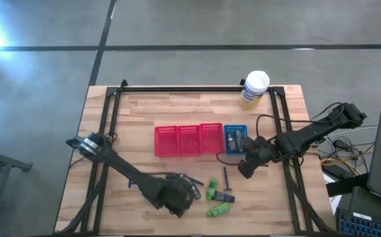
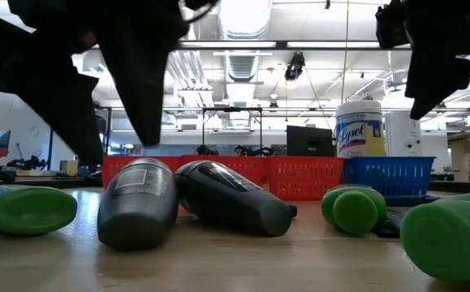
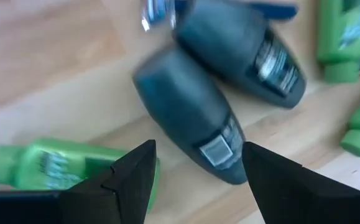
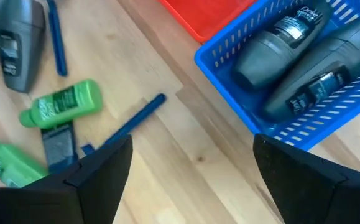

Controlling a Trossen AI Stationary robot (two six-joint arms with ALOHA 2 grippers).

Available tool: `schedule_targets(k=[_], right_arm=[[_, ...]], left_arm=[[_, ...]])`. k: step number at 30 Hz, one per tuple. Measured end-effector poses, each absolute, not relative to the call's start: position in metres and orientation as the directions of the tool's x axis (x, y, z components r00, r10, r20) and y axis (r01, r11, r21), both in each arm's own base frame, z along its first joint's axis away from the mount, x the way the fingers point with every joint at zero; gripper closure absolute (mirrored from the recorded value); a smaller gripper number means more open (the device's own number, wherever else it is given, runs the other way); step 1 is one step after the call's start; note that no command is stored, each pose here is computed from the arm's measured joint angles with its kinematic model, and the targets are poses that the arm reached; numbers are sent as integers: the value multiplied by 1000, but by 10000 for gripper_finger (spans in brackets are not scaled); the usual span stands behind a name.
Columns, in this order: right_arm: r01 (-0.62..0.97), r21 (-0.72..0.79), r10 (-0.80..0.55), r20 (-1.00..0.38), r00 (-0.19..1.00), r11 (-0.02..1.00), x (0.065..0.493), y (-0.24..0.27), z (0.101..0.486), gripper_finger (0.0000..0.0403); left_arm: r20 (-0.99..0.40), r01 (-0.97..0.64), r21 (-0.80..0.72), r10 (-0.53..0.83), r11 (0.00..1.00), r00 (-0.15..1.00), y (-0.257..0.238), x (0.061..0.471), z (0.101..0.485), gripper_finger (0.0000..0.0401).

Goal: Pick & Place Travel size toiletries
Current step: Put the gray deodorant into the blue bin

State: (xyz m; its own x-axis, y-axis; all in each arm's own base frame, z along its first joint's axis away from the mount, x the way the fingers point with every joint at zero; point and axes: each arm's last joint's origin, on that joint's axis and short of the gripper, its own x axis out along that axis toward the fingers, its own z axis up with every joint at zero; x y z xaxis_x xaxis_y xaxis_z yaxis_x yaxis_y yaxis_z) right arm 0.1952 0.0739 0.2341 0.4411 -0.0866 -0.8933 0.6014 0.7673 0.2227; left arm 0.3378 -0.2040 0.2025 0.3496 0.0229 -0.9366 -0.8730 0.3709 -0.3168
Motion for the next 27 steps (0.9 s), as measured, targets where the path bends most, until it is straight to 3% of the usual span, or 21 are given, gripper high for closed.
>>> schedule_targets(k=[9,19,27], right_arm=[[633,217,-101,-898,427,743,193,73,234,40],[639,223,-103,-896,431,736,193,73,234,39],[639,224,-105,-894,435,736,193,73,234,39]], left_arm=[[-971,-941,-213,54,265,235,-228,372,188,158],[-957,-965,-231,151,126,249,-228,376,181,158],[-947,-971,-224,218,85,237,-218,375,173,158]])
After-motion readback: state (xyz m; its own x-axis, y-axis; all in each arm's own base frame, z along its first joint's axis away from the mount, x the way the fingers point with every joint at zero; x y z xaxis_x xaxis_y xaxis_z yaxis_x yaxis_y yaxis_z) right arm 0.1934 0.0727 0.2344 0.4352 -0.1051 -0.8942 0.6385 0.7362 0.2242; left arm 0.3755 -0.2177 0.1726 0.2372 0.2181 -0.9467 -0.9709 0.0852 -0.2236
